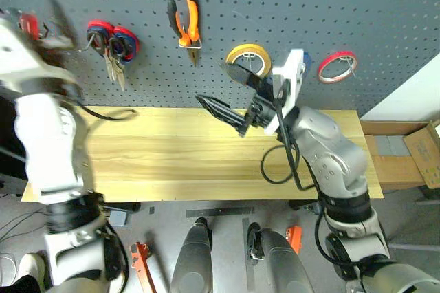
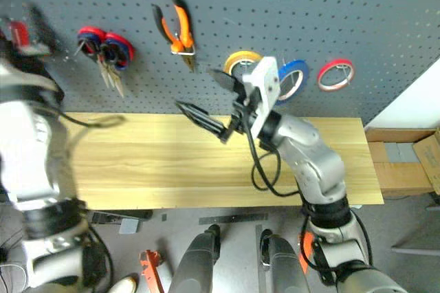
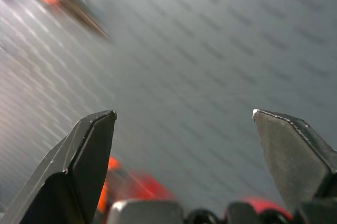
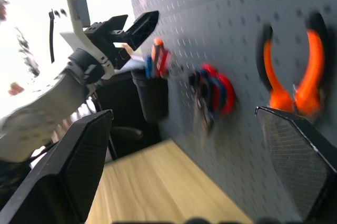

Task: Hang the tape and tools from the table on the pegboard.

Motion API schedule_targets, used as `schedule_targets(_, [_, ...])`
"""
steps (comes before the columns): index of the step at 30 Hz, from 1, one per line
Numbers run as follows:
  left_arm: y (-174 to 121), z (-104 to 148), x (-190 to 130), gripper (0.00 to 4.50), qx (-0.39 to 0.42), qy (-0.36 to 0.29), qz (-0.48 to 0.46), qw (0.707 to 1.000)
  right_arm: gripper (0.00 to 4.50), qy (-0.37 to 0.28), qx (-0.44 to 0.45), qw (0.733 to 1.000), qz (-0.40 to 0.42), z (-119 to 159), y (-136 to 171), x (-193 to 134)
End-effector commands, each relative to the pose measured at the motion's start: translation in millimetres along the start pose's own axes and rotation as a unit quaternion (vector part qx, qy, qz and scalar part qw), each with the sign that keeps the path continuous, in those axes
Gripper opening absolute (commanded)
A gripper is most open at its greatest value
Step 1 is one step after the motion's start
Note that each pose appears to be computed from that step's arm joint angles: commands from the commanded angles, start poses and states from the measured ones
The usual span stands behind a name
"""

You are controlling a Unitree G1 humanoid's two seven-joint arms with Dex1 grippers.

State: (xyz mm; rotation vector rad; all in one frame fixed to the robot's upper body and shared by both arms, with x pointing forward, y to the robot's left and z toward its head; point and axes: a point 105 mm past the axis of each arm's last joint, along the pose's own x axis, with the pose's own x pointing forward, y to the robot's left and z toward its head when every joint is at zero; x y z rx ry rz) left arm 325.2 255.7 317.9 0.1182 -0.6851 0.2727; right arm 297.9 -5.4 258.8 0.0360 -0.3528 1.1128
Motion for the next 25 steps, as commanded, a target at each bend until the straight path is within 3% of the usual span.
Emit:
schedule_targets(1, [-49.8,-22.8,-27.5,4.46,-0.059,0.068,-0.073,0.993,4.50,0.024,-0.043,0.995,-0.083,-7.8,-10.9,-18.9])
schedule_targets(7, [-89.0,-109.0,-81.2,4.46,-0.126,0.268,-0.078,0.952,4.50,0.123,-0.080,0.954,-0.261,-58.7,-54.8,-56.5])
schedule_targets(12, [-89.4,-156.7,-118.1,4.46,-0.111,0.365,-0.066,0.922,4.50,0.190,-0.080,0.916,-0.344,-97.9,-78.5,-83.8])
schedule_targets(18, [-76.6,-181.4,-132.2,4.46,-0.070,0.401,-0.051,0.912,4.50,0.216,-0.058,0.885,-0.408,-126.0,-93.5,-109.5])
schedule_targets(25, [-84.0,-191.4,-131.9,4.46,-0.053,0.417,-0.101,0.902,4.50,0.218,-0.036,0.877,-0.428,-142.2,-97.4,-109.4])
